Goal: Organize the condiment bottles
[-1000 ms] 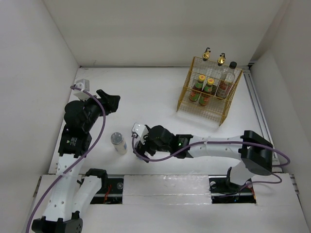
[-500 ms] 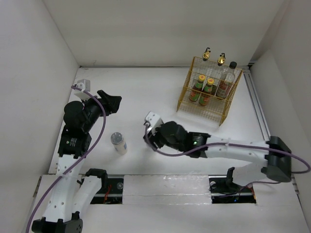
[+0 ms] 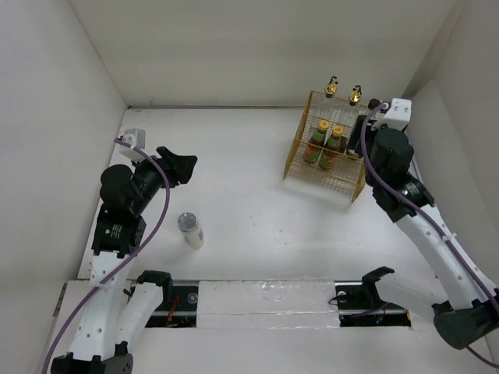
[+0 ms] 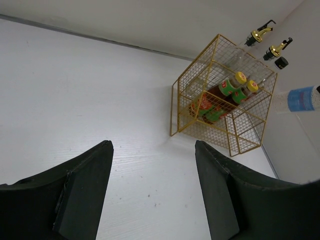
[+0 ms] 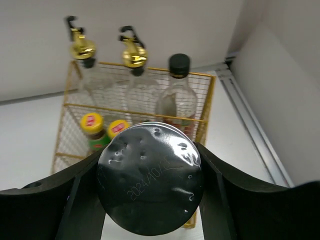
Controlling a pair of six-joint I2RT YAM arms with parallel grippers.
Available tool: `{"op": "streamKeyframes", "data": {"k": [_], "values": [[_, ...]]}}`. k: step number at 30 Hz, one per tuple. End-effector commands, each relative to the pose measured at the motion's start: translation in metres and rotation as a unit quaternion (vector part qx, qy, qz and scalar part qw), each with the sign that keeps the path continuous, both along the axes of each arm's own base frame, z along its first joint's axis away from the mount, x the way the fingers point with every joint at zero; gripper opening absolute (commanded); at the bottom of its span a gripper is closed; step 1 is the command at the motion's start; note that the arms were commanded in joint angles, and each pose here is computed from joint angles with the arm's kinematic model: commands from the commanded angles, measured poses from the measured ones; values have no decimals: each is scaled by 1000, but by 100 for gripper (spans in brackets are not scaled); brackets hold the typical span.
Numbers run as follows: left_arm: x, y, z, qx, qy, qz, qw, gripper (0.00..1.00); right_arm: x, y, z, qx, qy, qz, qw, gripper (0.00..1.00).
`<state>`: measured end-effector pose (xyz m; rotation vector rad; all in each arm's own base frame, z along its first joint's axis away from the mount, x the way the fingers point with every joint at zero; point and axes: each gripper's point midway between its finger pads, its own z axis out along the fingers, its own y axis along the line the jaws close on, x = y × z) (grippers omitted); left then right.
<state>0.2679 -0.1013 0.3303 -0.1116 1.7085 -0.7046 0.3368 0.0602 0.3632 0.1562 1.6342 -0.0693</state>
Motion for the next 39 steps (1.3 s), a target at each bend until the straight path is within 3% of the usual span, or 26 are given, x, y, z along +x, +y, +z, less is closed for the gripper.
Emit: {"op": "streamKeyframes", "data": {"k": [1,6,16,26,30,33,34,39], "values": [[-1,0,15,2,-34,-4,999,62,21,-18,37,26,-40,-9,999,18],[-1,0,13,3,-29,-4,1000,62,60,-53,26,19,-21,-57,998,17],[2,1,10,8,-26,0,1000,62,87,-54,4,20,-16,-33,999,13],[4,3,12,8,-30,5,999,62,103,-55,-91,37,69,-38,996,14],[6,2,7,9,-21,4,1000,62,112,-51,-123,44,104,-28,993,24],[6,6,8,9,-26,15,1000,63,115,-50,-135,46,115,-30,992,38],[6,6,8,9,-26,15,1000,63,115,-50,-138,52,114,-31,992,49],[7,6,3,10,-17,15,1000,66,111,-51,-129,63,99,-36,992,75]]}}
